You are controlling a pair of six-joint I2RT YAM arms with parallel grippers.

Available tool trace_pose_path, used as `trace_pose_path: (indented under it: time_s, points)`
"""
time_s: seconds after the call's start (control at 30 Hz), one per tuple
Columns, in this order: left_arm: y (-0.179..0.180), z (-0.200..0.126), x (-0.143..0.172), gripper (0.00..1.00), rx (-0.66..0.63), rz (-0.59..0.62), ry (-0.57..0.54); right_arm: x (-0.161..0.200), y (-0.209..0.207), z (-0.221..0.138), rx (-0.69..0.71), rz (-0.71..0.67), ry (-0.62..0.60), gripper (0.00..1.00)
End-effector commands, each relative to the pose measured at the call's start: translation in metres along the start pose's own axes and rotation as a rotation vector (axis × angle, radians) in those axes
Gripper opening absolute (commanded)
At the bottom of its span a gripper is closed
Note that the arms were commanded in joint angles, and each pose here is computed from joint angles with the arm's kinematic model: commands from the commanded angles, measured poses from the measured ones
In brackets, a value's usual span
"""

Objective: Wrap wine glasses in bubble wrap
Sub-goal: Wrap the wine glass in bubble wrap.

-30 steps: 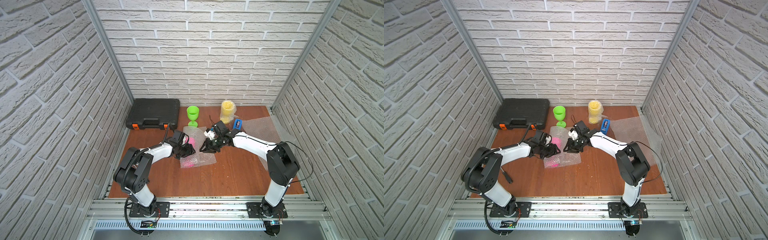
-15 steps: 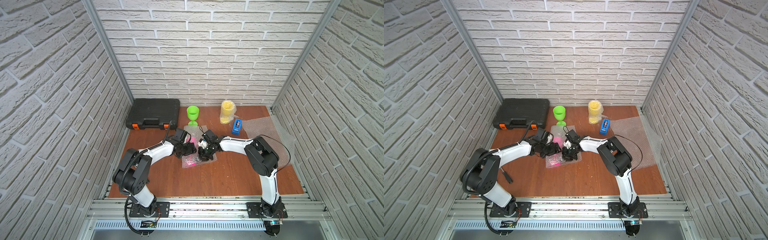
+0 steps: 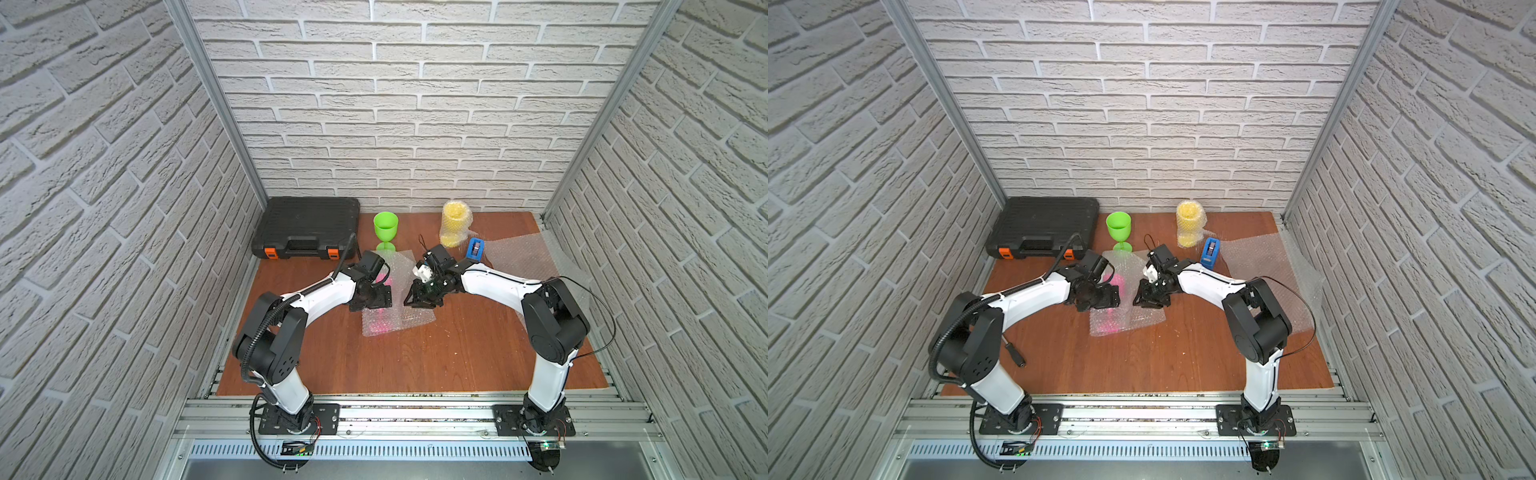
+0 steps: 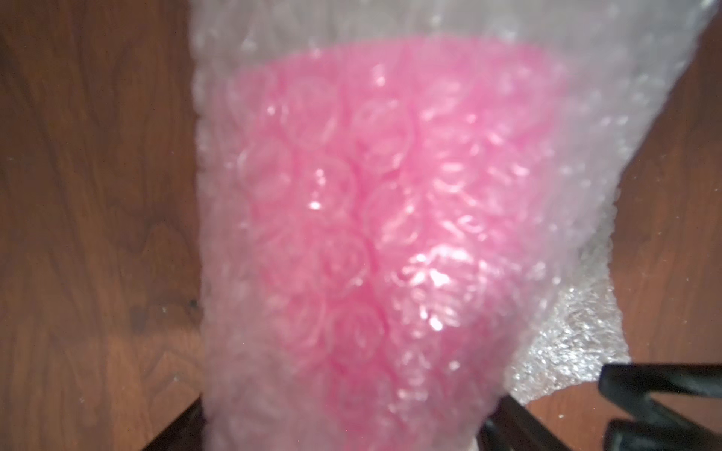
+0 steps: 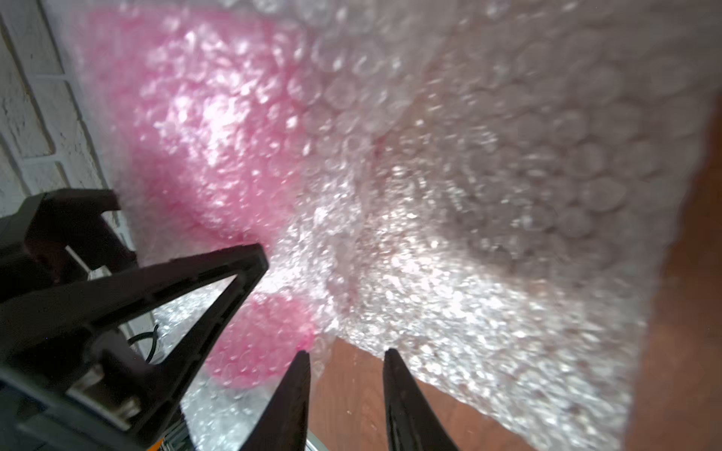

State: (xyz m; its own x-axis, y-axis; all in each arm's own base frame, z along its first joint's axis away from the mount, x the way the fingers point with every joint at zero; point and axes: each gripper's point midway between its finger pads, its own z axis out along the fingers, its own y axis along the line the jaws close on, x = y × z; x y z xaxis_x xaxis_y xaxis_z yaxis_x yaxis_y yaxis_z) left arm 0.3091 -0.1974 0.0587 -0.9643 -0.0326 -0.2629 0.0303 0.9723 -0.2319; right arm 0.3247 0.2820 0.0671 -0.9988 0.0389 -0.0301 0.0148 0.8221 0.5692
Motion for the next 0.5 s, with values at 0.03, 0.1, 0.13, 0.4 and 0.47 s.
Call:
trace_pose_path:
  time_s: [0.03,0.1,0.13,0.4,0.47]
  points:
    - [-0.008,-0.019,-0.014,0.94,0.019,0.014,-0.042,0.018,-0.03,0.009,0.087,-0.002,0.06,0.33]
    - [-0.007,-0.022,-0.018,0.96,-0.002,0.023,-0.042,0.024,-0.037,0.015,0.094,0.009,0.08,0.33]
    - [-0.008,-0.022,-0.02,0.97,-0.006,0.029,-0.039,0.027,-0.039,0.017,0.096,0.014,0.088,0.32]
    - [-0.005,-0.001,-0.025,0.98,-0.063,0.046,0.03,0.038,-0.045,0.01,0.108,0.024,0.083,0.31]
    - [-0.002,0.004,-0.027,0.97,-0.079,0.053,0.031,0.037,-0.043,0.006,0.106,0.019,0.075,0.31]
